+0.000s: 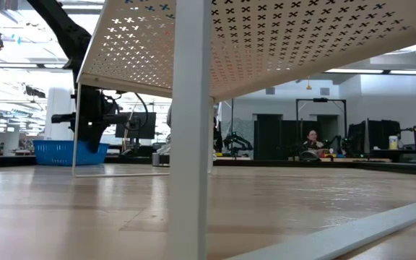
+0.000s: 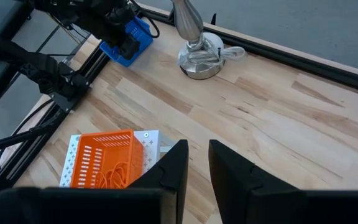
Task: Pick & Place Office Desk Supplies
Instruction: Put the blue bin on the shelf
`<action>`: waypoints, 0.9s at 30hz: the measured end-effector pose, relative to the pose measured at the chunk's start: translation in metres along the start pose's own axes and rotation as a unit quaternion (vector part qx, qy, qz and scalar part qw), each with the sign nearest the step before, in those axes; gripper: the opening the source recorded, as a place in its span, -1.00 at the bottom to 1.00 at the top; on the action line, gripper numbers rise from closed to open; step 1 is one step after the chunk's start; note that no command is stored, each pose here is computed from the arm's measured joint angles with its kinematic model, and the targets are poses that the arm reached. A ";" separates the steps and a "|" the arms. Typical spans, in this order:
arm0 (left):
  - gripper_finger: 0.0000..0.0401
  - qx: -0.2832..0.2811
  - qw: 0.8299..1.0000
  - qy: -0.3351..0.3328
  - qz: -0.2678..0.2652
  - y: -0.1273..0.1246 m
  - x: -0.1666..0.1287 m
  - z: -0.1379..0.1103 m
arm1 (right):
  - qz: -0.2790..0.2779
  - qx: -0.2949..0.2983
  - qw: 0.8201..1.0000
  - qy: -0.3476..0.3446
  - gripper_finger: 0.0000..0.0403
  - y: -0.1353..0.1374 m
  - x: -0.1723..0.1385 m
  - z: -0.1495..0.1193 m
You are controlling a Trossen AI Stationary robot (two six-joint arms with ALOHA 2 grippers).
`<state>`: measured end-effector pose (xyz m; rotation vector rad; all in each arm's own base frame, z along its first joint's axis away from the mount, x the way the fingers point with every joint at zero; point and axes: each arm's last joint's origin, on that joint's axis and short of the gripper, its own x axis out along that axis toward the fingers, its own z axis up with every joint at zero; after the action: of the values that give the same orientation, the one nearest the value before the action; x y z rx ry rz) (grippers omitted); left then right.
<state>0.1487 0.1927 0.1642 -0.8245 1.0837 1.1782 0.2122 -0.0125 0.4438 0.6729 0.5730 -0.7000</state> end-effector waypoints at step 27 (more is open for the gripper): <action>-1.00 0.093 0.993 -0.049 -0.046 -0.028 -0.068 -0.055 | 0.019 -0.001 1.000 0.003 -0.69 0.007 -0.003 -0.006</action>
<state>0.1621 0.1153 0.2121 -0.6587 1.0457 1.0134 0.2137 -0.0028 0.4446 0.6825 0.5646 -0.6624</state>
